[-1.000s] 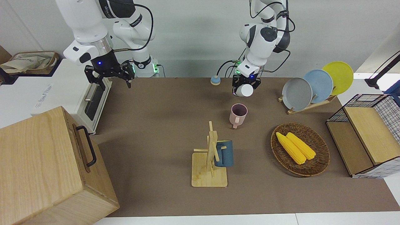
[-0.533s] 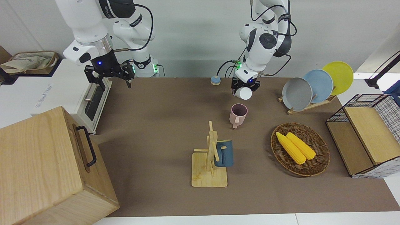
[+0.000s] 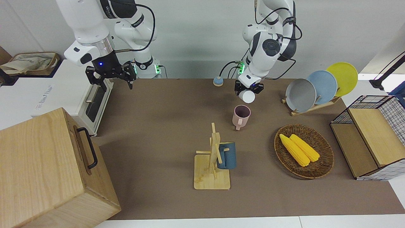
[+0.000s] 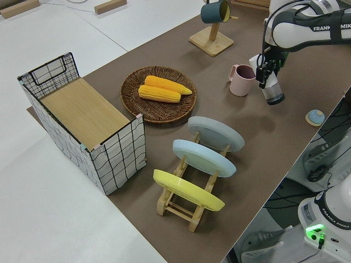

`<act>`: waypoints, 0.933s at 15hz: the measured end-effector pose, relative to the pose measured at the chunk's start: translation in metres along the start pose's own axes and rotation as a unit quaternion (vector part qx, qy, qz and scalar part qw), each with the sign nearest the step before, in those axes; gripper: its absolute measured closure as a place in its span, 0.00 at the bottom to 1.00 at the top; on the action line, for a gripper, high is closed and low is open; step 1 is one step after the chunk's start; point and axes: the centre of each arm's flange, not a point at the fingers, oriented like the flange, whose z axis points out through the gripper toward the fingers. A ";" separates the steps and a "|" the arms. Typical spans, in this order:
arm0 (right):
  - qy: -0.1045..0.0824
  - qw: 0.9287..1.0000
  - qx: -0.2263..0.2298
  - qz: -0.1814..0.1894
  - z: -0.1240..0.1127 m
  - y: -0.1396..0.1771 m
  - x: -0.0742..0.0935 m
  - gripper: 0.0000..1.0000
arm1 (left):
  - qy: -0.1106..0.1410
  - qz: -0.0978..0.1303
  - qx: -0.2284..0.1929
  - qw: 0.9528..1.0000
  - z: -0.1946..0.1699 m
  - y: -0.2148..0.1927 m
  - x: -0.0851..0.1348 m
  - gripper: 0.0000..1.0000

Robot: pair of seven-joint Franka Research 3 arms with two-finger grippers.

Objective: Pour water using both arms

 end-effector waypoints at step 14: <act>0.000 1.000 0.000 0.000 0.000 0.000 0.000 0.00 | -0.077 0.000 0.006 0.997 -0.003 0.001 0.030 0.37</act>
